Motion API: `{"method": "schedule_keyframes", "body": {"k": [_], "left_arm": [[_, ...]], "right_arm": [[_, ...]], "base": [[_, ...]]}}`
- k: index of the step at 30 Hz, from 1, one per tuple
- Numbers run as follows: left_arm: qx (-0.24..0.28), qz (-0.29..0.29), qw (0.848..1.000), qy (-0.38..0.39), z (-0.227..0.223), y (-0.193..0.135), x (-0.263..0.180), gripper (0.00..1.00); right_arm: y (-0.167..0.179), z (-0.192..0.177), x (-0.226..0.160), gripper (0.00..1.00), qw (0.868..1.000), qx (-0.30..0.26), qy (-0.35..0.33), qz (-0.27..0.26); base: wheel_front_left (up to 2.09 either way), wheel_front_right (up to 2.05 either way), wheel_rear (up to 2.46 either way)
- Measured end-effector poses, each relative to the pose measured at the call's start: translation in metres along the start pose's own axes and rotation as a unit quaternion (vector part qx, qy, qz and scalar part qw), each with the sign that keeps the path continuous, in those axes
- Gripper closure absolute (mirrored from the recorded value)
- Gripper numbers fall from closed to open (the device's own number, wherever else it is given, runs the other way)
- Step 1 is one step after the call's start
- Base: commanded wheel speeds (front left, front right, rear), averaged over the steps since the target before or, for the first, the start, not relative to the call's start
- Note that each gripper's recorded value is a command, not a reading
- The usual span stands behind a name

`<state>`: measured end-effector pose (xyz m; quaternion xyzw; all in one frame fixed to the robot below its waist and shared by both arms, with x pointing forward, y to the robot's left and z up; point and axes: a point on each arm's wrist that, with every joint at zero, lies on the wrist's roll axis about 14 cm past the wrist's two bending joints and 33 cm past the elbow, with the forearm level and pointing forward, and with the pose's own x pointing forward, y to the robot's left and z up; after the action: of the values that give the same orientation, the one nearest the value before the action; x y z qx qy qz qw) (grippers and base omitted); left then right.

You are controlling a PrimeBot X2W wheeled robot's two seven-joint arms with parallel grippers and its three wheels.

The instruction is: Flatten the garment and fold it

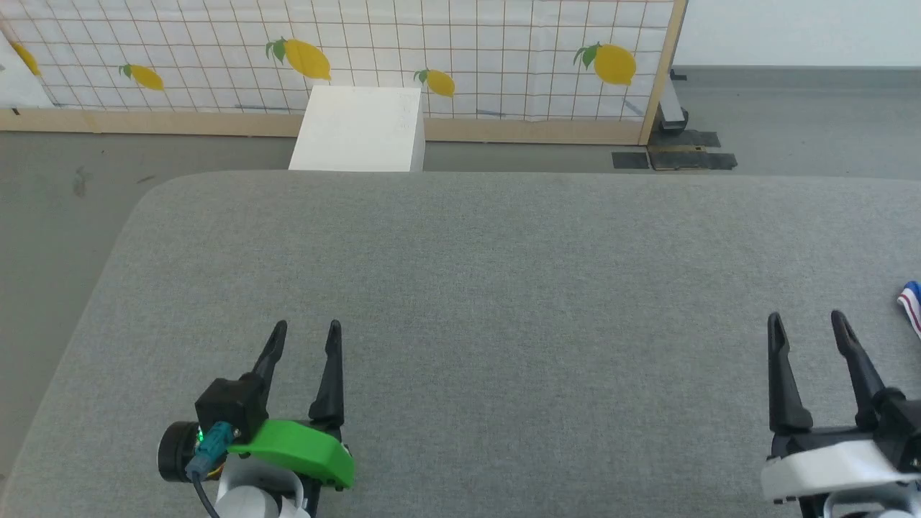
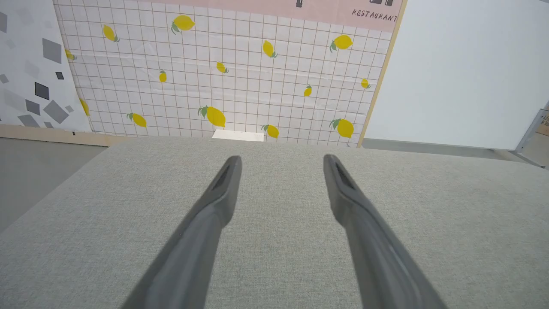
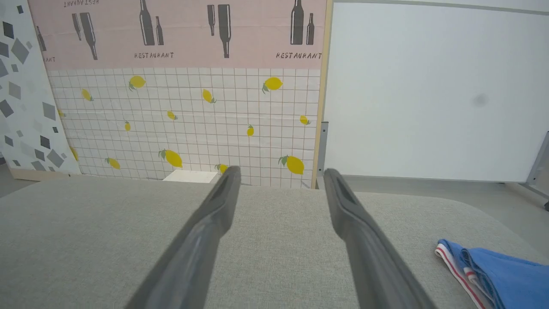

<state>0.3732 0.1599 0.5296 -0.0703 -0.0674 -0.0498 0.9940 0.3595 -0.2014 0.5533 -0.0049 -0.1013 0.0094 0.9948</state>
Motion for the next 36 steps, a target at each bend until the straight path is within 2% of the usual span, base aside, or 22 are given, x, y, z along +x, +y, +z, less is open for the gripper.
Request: {"method": "schedule_keyframes", "body": {"k": [10,35,36], "left_arm": [[-0.018,0.000,1.000,0.002,-0.002,-0.002,-0.003,0.00],[-0.020,-0.002,1.000,0.012,-0.008,-0.006,-0.006,0.00],[-0.020,-0.002,1.000,0.013,-0.009,-0.006,-0.006,1.00]], "right_arm": [[-0.002,-0.010,-0.013,0.00,1.000,0.016,0.012,-0.008],[0.003,-0.016,-0.016,0.00,0.999,0.025,0.020,-0.002],[0.003,-0.016,-0.016,1.00,0.999,0.026,0.020,-0.002]], "base": [[0.00,0.00,0.00],[0.00,0.00,0.00],[0.00,0.00,0.00]]}}
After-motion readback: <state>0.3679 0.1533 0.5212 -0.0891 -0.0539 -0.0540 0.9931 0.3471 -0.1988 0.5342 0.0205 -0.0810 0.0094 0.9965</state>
